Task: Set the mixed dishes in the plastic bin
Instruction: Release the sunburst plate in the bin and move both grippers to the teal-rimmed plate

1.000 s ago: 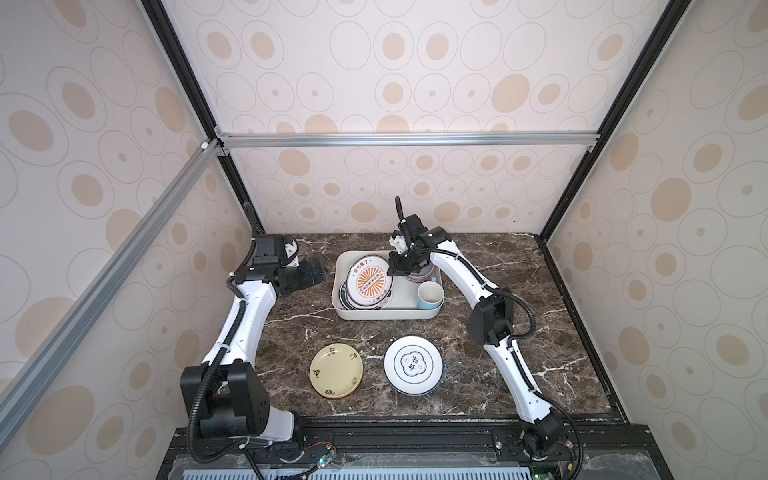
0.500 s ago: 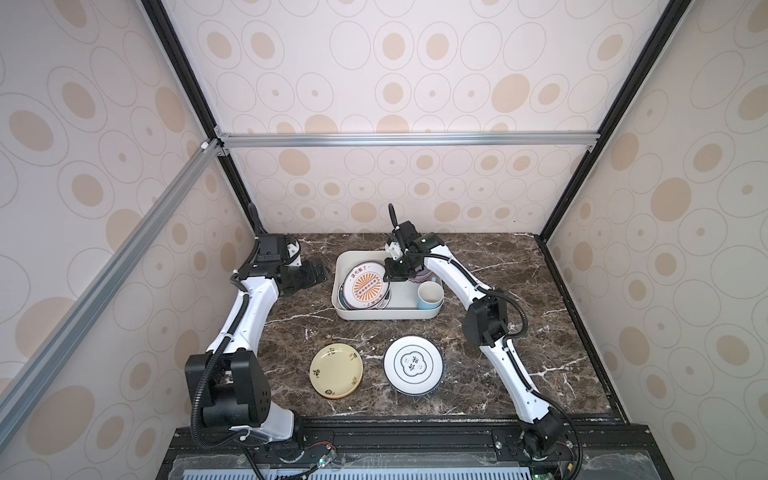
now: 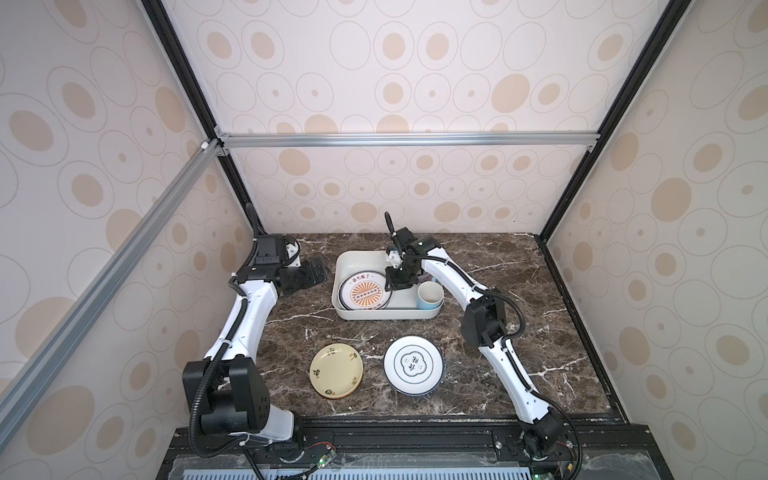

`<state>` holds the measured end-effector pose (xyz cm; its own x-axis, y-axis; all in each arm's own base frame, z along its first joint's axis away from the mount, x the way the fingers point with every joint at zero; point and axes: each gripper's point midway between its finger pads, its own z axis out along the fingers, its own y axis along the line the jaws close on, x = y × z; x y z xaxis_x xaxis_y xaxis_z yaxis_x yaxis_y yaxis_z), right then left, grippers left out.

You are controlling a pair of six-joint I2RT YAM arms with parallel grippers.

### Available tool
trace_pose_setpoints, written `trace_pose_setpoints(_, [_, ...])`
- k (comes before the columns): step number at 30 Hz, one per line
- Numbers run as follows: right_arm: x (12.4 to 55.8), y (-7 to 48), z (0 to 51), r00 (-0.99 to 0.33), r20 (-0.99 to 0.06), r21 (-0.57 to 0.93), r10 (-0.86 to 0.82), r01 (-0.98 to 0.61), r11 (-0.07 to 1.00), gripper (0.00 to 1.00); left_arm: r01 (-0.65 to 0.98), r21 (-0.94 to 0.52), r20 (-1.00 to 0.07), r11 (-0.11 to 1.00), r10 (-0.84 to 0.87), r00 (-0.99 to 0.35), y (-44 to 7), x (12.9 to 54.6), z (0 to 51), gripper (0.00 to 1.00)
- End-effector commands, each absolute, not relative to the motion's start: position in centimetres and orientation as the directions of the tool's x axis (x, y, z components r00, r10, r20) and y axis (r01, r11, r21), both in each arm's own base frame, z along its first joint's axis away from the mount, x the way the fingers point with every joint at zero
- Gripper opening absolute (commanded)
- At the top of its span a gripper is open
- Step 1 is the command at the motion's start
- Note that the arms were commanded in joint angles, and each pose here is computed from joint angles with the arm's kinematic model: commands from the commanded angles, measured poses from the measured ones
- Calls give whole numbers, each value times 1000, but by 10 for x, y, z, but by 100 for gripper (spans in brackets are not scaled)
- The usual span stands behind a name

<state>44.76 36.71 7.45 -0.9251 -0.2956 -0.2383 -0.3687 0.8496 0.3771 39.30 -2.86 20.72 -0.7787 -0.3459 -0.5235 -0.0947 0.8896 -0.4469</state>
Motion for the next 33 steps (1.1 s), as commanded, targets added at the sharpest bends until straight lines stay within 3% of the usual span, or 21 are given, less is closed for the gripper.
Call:
trace_pose_setpoints(1, [432,363,83,-906,-229,326,-355,-415,849,37,-64,-454,-556,889,-339,-759,-29,390,220,99])
trace_pose_setpoints(9, [418,357,105,-866,-260,239,-426,-485,841,43,-55,-456,-568,888,-338,-751,-30,381,224,99])
trace_pose_setpoints(17, [408,346,180,-785,-403,132,-471,-559,818,50,-45,-459,-584,888,-339,-738,-31,373,232,99])
trace_pose_setpoints(21, [390,328,204,-778,-412,112,-474,-560,821,51,-50,-481,-581,875,-360,-730,-34,368,233,99])
trace_pose_setpoints(27, [344,285,210,-800,-392,106,-455,-531,841,50,-45,-480,-542,876,-336,-770,-70,341,211,99])
trace_pose_setpoints(33, [280,241,194,-847,-343,155,-407,-478,864,50,36,-464,-466,885,-209,-860,-149,291,172,87])
